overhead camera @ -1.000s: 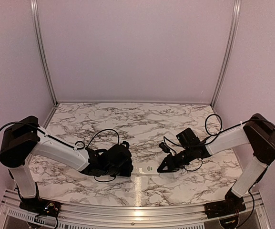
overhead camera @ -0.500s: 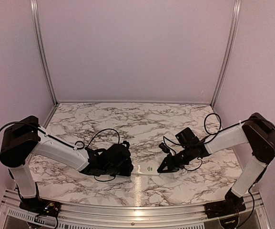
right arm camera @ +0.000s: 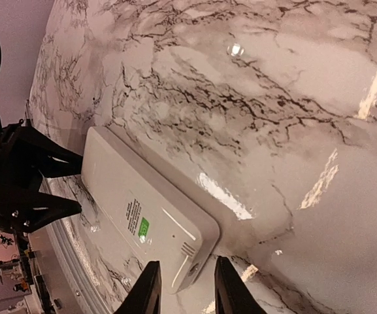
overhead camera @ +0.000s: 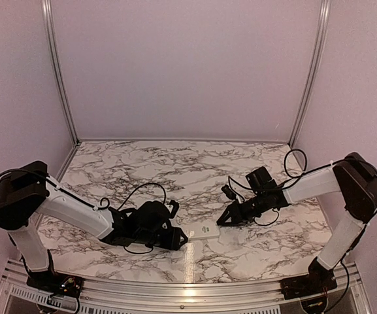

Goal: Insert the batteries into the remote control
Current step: Press the battery cover on the remote control, then pick up the remote control from the center of the board.

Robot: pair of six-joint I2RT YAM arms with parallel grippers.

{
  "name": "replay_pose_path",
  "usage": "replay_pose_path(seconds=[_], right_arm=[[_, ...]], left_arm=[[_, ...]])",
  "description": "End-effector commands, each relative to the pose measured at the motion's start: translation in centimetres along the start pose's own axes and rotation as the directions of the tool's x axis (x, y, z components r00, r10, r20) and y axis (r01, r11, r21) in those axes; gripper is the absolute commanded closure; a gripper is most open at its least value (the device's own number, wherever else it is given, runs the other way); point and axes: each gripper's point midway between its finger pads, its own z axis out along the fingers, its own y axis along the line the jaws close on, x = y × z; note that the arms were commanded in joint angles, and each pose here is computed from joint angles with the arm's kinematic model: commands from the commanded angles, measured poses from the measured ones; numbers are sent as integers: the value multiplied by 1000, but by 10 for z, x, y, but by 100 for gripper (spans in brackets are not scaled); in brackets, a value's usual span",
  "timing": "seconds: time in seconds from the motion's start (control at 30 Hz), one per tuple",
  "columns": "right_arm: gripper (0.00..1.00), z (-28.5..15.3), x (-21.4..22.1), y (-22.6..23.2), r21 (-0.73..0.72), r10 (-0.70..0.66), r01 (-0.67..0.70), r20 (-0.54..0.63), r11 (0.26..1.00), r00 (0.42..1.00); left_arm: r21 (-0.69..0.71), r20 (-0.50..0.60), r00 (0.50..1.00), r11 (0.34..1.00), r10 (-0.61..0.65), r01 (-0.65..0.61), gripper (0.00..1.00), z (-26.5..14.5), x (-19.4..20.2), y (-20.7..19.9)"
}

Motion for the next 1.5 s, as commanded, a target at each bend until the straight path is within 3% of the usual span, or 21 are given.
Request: replay_pose_path(seconds=[0.0,0.17,0.27,0.5,0.7,0.87,0.97,1.03,1.2,1.33,1.47], right_arm=[[71,-3,-25,6,-16,-64,65,43,998,997],[60,-19,-45,9,-22,-82,85,95,996,992],[50,-38,-61,15,0,-120,121,147,993,982],[46,-90,-93,41,118,-246,222,274,968,930],[36,-145,-106,86,191,-400,351,457,917,794],[28,-187,-106,108,267,-458,374,593,888,662],[16,-204,-100,107,308,-452,332,642,892,619],[3,-219,-101,105,340,-442,283,689,897,574],[1,-224,-89,97,369,-448,255,699,894,558],[1,-209,-77,94,328,-431,281,664,902,610],[1,-201,-70,94,298,-428,307,653,904,625]], left_arm=[[127,7,999,991,47,-48,46,-24,-5,-26],[95,115,978,978,174,-185,18,-50,-31,-22],[57,119,950,953,289,-297,2,-57,-39,-19],[110,50,872,866,486,-489,1,-59,-48,-21],[140,-38,699,697,714,-704,1,-48,-38,-20],[162,-94,591,598,801,-785,2,-26,-38,-18],[189,-140,556,573,819,-797,3,-10,-34,-16],[205,-169,532,558,830,-804,5,1,-29,-12],[230,-210,499,538,841,-811,5,20,-23,-8],[255,-220,487,531,846,-808,10,29,-16,-6],[276,-224,474,522,852,-807,16,35,-13,-6]])
